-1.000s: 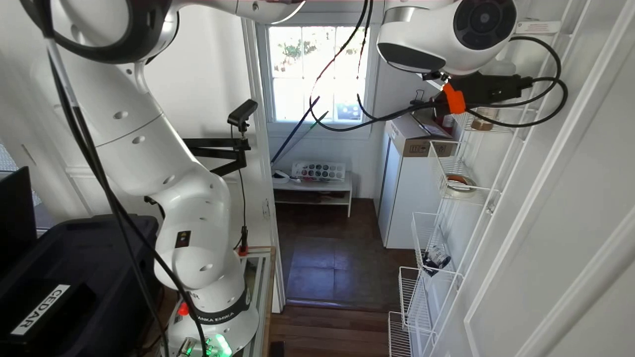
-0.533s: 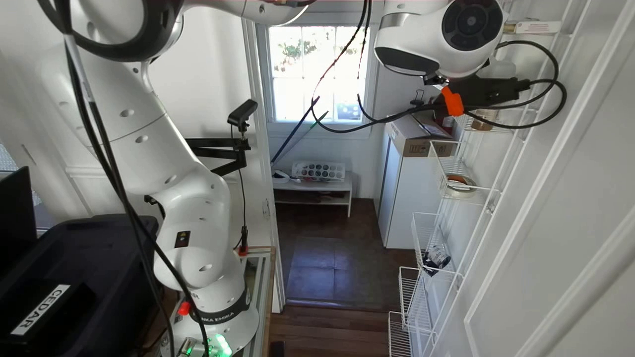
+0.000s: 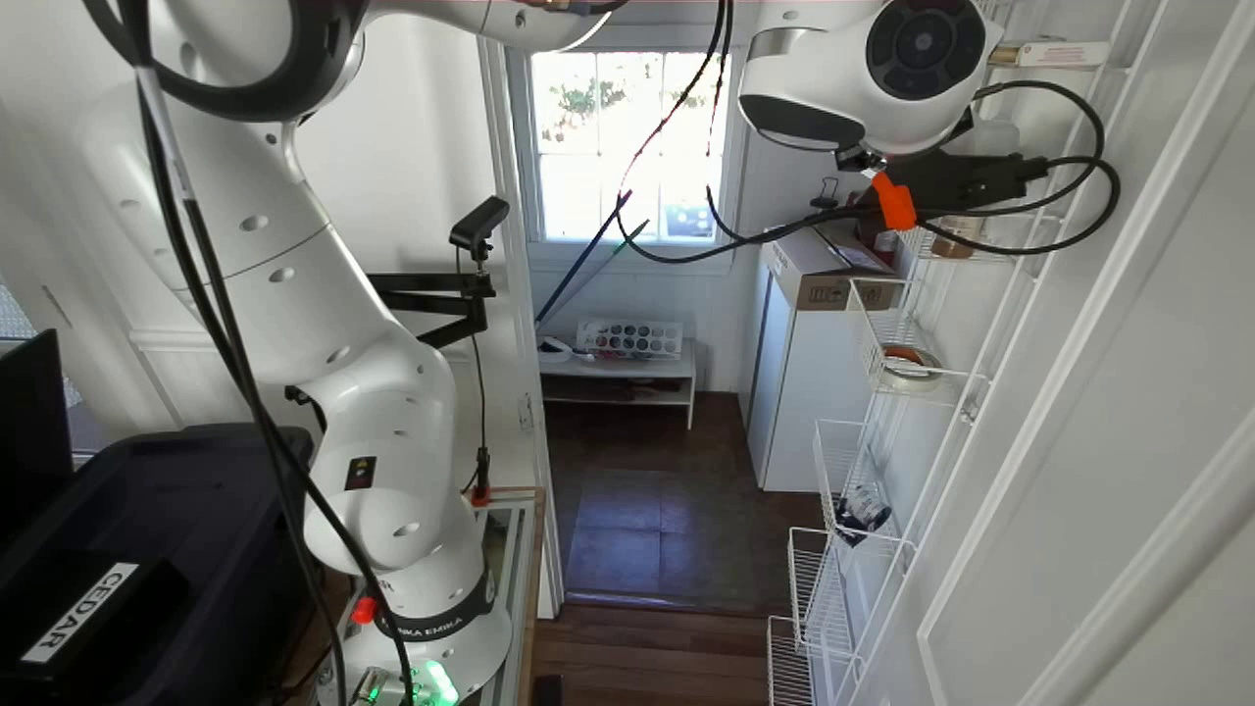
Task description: Move the black clip to the top shelf
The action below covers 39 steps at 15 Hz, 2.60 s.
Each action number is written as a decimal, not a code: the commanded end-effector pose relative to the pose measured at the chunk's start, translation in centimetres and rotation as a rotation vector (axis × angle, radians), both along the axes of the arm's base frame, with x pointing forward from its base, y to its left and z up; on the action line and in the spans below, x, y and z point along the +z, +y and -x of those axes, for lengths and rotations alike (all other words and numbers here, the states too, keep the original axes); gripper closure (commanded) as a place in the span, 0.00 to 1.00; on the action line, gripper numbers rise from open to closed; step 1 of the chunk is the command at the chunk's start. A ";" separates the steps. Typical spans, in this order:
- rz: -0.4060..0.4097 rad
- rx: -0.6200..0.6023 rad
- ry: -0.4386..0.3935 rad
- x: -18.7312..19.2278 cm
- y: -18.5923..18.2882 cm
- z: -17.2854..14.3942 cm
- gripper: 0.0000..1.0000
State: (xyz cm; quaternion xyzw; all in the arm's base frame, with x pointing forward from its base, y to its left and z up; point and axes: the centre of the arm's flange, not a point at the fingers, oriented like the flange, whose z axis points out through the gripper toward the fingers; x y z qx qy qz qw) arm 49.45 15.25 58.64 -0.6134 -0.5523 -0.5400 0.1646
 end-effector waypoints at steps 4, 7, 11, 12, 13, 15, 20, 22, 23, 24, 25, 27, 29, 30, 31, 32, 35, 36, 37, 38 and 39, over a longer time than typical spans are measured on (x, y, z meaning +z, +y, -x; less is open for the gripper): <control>-0.011 0.000 0.002 -0.1 0.2 0.1 0.12; -0.001 0.000 0.005 -0.4 0.5 1.1 0.00; -0.006 -0.016 0.013 -1.1 1.3 2.9 0.00; -0.005 -0.028 0.010 -1.2 1.6 3.4 0.00; -0.004 -0.047 0.005 -1.2 1.7 4.0 0.00; -0.008 -0.104 -0.019 -0.8 1.7 5.1 0.00; -0.068 -0.254 -0.084 0.5 1.2 7.1 0.00; -0.076 -0.288 -0.077 1.0 1.2 8.0 0.00; -0.063 -0.308 -0.071 1.2 1.1 8.6 0.00; -0.051 -0.334 -0.057 1.3 0.9 9.0 0.00; -0.046 -0.361 -0.038 1.3 0.6 9.5 0.00; -0.035 -0.429 0.000 1.3 0.0 10.5 0.00; -0.019 -0.487 0.027 1.1 -0.6 11.4 0.00; -0.017 -0.498 0.028 1.0 -0.9 11.9 0.00; -0.019 -0.502 0.034 1.0 -1.2 12.3 0.00; -0.022 -0.496 0.037 1.2 -1.6 12.8 0.00; -0.027 -0.477 0.055 2.1 -2.9 13.8 0.00; -0.034 -0.459 0.093 2.5 -3.4 14.1 0.00; -0.034 -0.462 0.118 2.8 -3.8 14.4 0.00; -0.024 -0.474 0.145 3.1 -4.3 14.6 0.00; -0.017 -0.468 0.175 3.5 -4.9 14.9 0.00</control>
